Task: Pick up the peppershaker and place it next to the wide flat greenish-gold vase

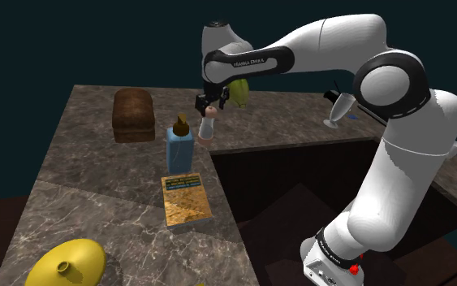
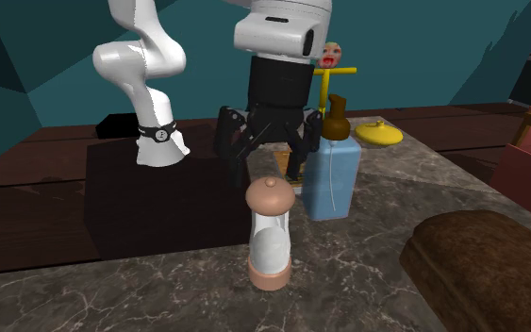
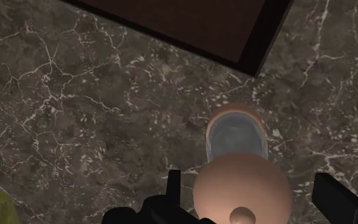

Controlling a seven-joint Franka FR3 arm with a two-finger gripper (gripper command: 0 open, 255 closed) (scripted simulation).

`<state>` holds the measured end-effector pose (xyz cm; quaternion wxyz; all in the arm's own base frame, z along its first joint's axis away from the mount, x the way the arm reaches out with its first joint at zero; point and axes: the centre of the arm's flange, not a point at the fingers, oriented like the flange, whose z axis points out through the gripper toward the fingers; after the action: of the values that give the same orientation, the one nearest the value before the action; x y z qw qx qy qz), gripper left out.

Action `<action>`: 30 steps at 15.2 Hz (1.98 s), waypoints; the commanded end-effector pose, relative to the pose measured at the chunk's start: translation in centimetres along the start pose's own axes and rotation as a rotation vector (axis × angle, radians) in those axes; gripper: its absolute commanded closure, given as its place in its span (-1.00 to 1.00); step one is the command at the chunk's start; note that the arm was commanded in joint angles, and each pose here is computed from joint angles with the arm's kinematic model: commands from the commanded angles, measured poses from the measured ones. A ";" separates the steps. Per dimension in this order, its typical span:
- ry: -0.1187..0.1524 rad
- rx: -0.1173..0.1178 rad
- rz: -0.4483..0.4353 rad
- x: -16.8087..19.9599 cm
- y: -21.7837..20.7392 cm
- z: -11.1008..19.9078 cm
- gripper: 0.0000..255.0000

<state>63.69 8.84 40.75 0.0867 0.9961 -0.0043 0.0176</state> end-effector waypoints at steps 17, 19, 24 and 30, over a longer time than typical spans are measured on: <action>0.001 0.000 0.000 0.0 -0.1 1.5 1.00; 0.001 0.000 0.000 0.0 -0.1 1.5 1.00; 0.001 0.000 0.000 0.1 0.4 -1.1 1.00; 0.001 0.000 0.000 0.2 0.9 -4.3 1.00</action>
<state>63.71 8.60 44.64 0.0867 0.9961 -0.0044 0.0179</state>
